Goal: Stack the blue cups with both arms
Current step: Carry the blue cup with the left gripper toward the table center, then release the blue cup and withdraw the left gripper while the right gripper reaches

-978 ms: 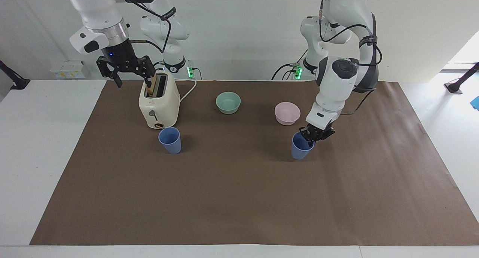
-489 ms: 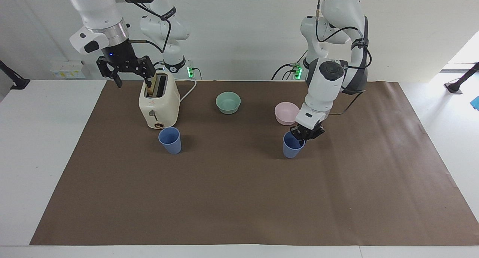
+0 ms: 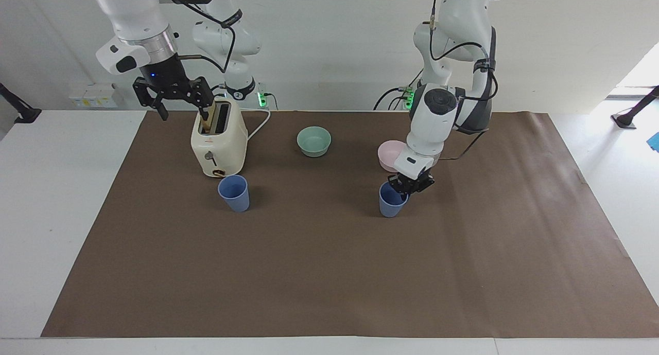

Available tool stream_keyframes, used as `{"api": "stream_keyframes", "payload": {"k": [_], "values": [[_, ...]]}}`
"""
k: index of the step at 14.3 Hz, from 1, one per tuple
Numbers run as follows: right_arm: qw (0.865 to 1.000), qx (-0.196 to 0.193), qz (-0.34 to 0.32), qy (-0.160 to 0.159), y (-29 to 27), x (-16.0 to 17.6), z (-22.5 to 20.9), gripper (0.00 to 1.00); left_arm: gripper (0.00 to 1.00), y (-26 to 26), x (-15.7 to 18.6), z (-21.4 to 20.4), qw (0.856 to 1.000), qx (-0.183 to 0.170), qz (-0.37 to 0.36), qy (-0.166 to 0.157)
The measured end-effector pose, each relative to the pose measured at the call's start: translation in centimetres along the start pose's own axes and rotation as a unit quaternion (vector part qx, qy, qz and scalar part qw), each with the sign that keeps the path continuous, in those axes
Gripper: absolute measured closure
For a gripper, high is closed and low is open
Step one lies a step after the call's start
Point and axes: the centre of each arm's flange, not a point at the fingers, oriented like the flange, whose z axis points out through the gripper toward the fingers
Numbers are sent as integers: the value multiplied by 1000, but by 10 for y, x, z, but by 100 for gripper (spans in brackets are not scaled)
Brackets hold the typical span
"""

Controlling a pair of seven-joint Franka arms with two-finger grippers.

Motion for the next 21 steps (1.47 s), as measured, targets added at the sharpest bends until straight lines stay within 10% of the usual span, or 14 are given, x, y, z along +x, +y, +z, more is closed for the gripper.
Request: {"api": "stream_keyframes", "payload": {"k": [5, 13, 21], "values": [[1000, 0, 0, 0, 0, 0, 0, 0, 91, 26, -13, -1, 1000, -4, 0, 1], [1000, 1, 0, 2, 0, 5, 21, 0, 7, 10, 4, -30, 1000, -10, -16, 21], [999, 11, 0, -30, 1, 33, 148, 0, 0, -106, 35, -157, 999, 8, 31, -7]]}}
